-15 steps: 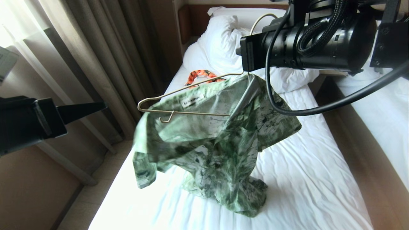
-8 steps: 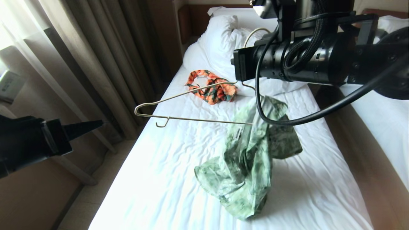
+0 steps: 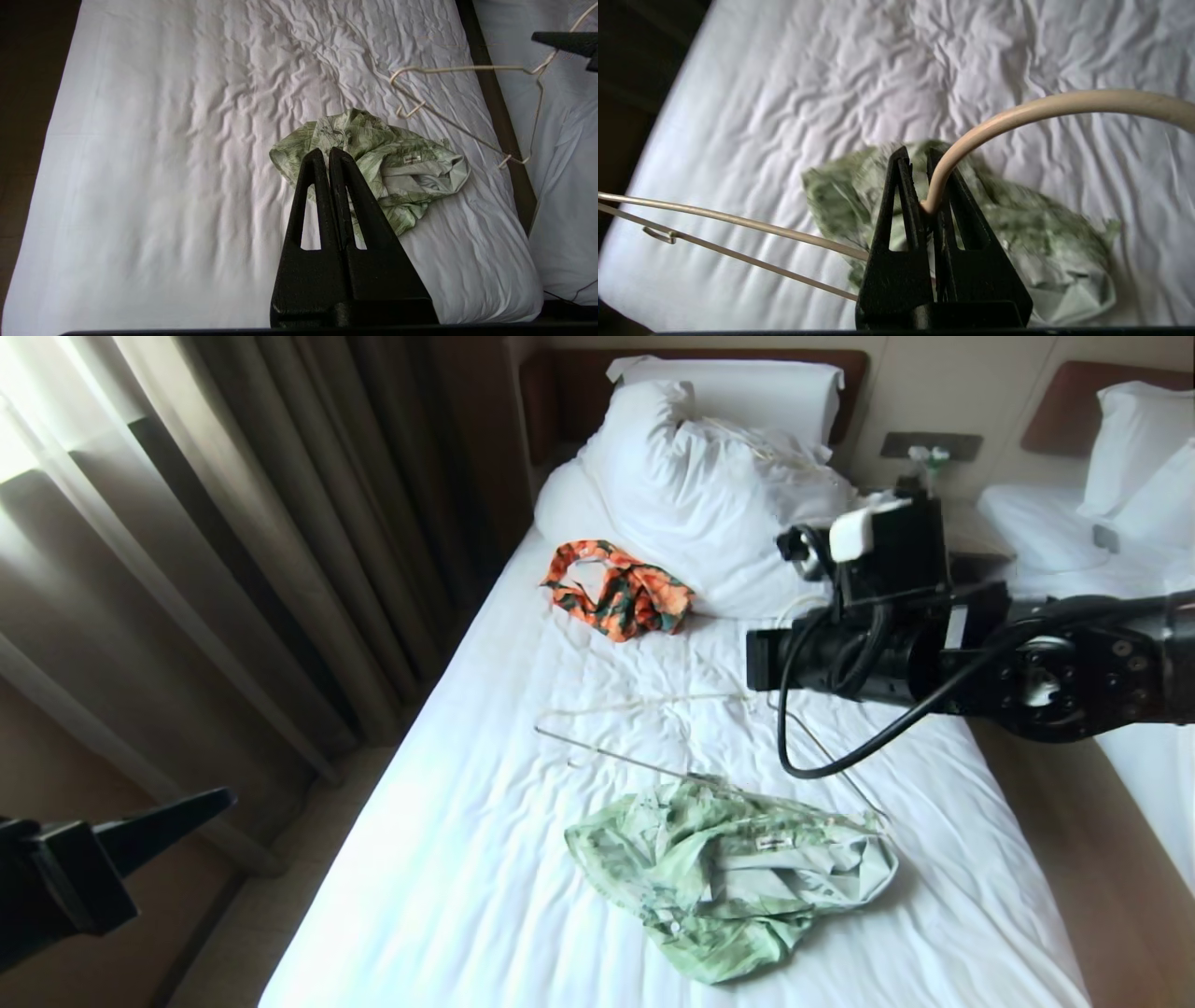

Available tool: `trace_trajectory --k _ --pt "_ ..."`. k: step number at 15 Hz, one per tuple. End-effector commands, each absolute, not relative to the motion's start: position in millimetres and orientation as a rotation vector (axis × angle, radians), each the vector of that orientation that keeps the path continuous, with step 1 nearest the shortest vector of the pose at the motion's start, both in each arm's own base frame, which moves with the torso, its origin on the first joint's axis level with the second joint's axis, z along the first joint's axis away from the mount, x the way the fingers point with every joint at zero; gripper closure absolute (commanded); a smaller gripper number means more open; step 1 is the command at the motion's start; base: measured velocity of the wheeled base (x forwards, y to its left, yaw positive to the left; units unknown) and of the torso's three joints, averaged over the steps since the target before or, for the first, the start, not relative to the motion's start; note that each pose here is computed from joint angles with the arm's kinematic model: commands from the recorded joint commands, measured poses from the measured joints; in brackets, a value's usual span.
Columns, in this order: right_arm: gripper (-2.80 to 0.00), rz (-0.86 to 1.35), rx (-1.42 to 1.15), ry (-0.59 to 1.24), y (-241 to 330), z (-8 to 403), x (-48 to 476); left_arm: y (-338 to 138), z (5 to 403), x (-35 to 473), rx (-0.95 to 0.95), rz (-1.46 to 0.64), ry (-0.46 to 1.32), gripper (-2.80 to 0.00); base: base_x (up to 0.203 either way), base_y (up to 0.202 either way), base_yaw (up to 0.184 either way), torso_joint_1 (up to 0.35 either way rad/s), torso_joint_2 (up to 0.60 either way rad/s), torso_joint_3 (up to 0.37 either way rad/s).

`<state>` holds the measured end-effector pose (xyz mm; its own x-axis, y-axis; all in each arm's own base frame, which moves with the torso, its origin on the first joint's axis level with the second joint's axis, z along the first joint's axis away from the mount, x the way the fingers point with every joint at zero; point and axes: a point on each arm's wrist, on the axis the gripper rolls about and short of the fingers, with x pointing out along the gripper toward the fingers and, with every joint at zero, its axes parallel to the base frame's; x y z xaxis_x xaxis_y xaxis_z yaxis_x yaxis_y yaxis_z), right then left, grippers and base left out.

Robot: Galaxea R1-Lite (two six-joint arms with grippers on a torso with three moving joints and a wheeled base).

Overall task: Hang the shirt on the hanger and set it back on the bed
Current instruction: Place the hanger on the bed

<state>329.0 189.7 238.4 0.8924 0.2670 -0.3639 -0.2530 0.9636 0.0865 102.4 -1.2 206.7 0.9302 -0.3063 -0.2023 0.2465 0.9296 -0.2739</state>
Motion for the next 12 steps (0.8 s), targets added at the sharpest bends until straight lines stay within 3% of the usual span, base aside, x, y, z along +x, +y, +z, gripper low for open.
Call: trace_trajectory --k 1,4,12 --pt "0.0 0.215 -0.018 0.504 177 201 342 -2 202 91 -0.247 -0.288 0.226 0.0 0.0 0.0 0.0 0.0 0.0 0.0" --pt "0.0 0.186 -0.093 0.623 169 156 351 -2 194 79 -0.249 -0.281 0.215 0.0 0.0 0.0 0.0 0.0 0.0 0.0" --pt "0.0 0.173 -0.161 0.697 181 78 386 -5 177 28 -0.239 -0.252 0.143 0.0 0.0 0.0 0.0 0.0 0.0 0.0"
